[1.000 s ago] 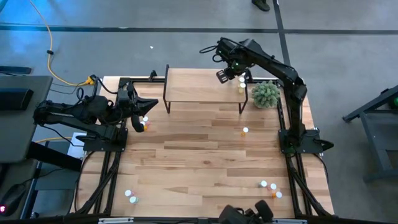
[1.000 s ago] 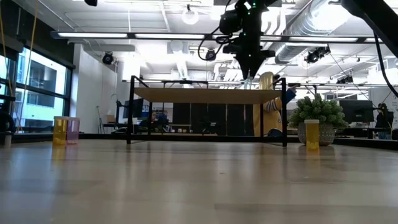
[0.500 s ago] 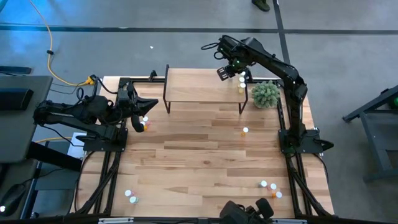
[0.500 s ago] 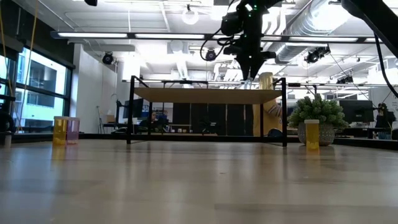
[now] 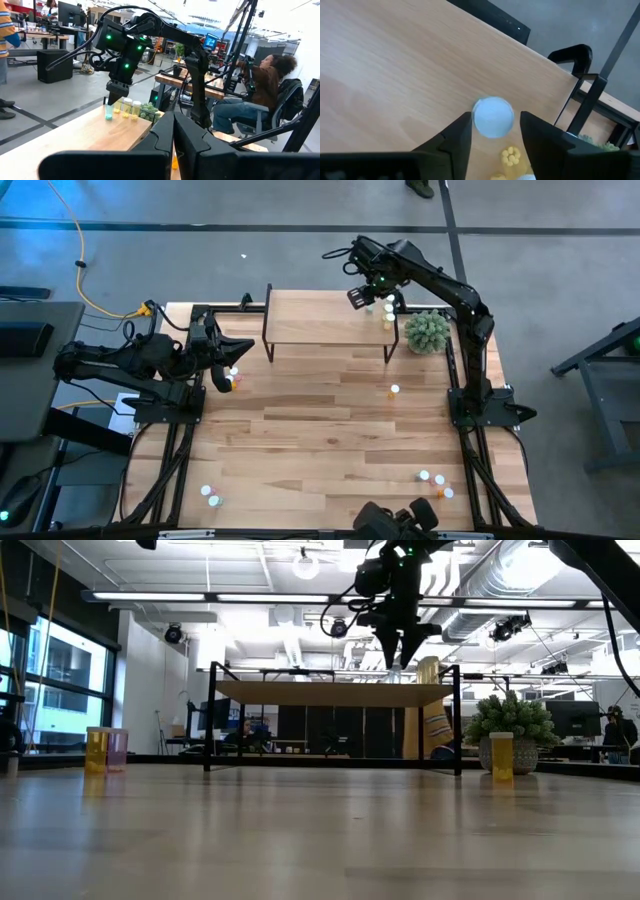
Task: Pick and place medicine bottles onto shelf by color
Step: Put the right blue pill bottle on the shelf aligned with the other blue pill bottle
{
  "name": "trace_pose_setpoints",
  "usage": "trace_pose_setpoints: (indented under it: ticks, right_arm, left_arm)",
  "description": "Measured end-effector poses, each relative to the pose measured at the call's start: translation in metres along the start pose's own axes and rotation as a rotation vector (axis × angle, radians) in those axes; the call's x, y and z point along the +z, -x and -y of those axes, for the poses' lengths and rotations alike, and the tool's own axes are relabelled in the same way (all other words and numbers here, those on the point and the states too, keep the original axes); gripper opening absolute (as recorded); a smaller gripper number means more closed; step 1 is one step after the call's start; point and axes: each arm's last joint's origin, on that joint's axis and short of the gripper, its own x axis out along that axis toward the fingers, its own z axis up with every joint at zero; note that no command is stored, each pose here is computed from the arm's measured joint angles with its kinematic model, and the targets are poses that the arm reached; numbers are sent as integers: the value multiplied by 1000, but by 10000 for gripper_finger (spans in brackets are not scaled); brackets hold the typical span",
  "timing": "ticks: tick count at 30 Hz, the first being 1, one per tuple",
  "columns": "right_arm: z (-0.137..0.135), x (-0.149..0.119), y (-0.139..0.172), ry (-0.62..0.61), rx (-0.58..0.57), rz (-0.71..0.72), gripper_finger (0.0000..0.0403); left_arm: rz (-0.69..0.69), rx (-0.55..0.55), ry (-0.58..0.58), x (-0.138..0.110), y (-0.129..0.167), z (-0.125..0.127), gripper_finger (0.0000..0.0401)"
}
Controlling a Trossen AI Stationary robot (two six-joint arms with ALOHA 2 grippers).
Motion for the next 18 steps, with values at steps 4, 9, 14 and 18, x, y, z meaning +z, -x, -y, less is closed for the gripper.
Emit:
trace_pose_setpoints:
  ticks: [4,9,14,18]
  right_arm:
    - [0,0,0,-4,1,3,176]
    - [0,1,0,12,2,8,185]
    - [2,-1,14,46,33,60,190]
    - [-3,-13,36,156,135,61,190]
  left_arm:
    - [0,0,0,0,0,0,1]
    - [0,0,0,0,0,0,1]
    - [0,0,0,0,0,0,1]
    - [-1,0,0,0,0,0,1]
